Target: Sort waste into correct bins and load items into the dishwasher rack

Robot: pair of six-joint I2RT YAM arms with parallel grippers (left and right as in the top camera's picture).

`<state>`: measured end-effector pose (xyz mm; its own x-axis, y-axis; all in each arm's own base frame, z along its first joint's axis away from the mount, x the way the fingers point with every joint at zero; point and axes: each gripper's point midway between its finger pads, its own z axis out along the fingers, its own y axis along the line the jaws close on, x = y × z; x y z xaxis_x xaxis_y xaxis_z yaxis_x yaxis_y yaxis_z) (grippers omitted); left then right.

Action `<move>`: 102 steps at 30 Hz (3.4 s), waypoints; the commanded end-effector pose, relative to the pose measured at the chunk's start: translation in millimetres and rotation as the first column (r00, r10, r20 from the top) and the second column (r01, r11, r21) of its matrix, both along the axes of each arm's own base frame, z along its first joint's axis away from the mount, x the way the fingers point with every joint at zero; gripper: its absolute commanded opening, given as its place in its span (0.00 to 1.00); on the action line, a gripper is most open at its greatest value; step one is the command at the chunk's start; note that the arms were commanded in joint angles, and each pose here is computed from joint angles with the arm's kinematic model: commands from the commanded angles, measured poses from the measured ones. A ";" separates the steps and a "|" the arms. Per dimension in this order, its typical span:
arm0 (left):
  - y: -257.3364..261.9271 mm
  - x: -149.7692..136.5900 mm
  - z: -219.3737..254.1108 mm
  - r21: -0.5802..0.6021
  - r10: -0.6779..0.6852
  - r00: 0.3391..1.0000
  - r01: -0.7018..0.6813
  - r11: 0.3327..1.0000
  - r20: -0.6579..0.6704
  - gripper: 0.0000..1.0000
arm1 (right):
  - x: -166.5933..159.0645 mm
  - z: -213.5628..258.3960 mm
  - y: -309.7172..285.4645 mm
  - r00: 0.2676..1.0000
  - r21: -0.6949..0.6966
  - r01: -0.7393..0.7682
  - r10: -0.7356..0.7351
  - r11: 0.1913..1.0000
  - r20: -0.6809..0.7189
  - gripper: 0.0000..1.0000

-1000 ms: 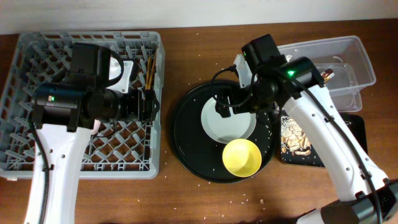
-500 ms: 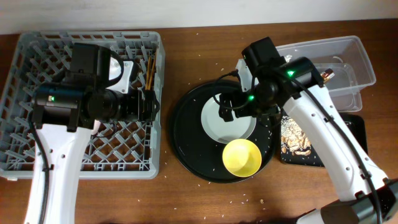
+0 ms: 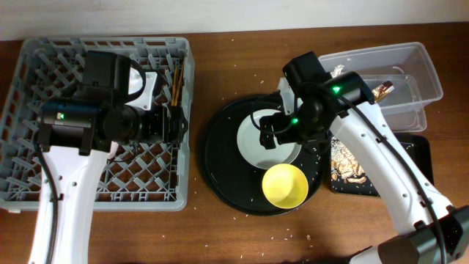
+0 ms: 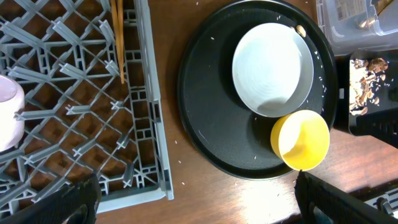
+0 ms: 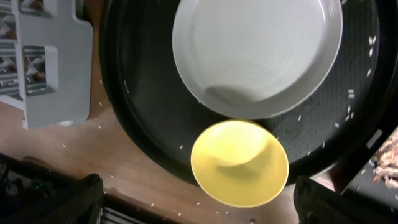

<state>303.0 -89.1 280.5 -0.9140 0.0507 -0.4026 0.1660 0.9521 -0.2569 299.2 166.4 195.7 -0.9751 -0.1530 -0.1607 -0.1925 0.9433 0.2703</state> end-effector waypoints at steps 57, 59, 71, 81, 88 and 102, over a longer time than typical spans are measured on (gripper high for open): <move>-0.6 -1.2 7.2 0.001 -0.019 0.999 0.019 1.000 0.028 0.99 | -65.3 -51.3 -153.3 0.317 -0.011 0.290 -0.086 0.957 0.944 0.98; -0.6 -1.2 7.2 0.001 -0.020 0.999 0.020 1.000 0.028 0.99 | -61.8 -44.7 -152.2 0.274 0.010 0.288 -0.093 0.958 0.957 0.98; -0.6 -1.2 7.2 0.001 -0.020 0.999 0.020 1.000 0.028 0.99 | -53.9 -36.7 -150.7 0.175 0.056 0.285 -0.110 0.957 0.978 0.98; -13.0 -1.3 12.1 -0.079 -0.023 0.999 0.024 0.997 0.024 0.99 | -53.9 -36.7 -150.8 0.176 0.056 0.285 -0.110 0.957 0.978 0.98; -81.5 32.3 -10.9 -0.051 -0.140 0.988 0.144 0.988 0.071 0.95 | -53.9 -36.7 -150.7 0.175 0.056 0.285 -0.110 0.957 0.978 0.98; -220.5 -38.8 -204.0 -0.030 -0.511 0.752 0.551 0.834 -0.417 0.46 | -53.9 -36.7 -150.7 0.176 0.056 0.285 -0.110 0.957 0.978 0.98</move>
<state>283.0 -291.4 76.5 -0.8491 0.5279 0.0167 0.5015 0.8157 -0.2884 245.0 15.8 162.6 -0.0598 -0.0786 -0.9951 -0.0197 0.9968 -0.0776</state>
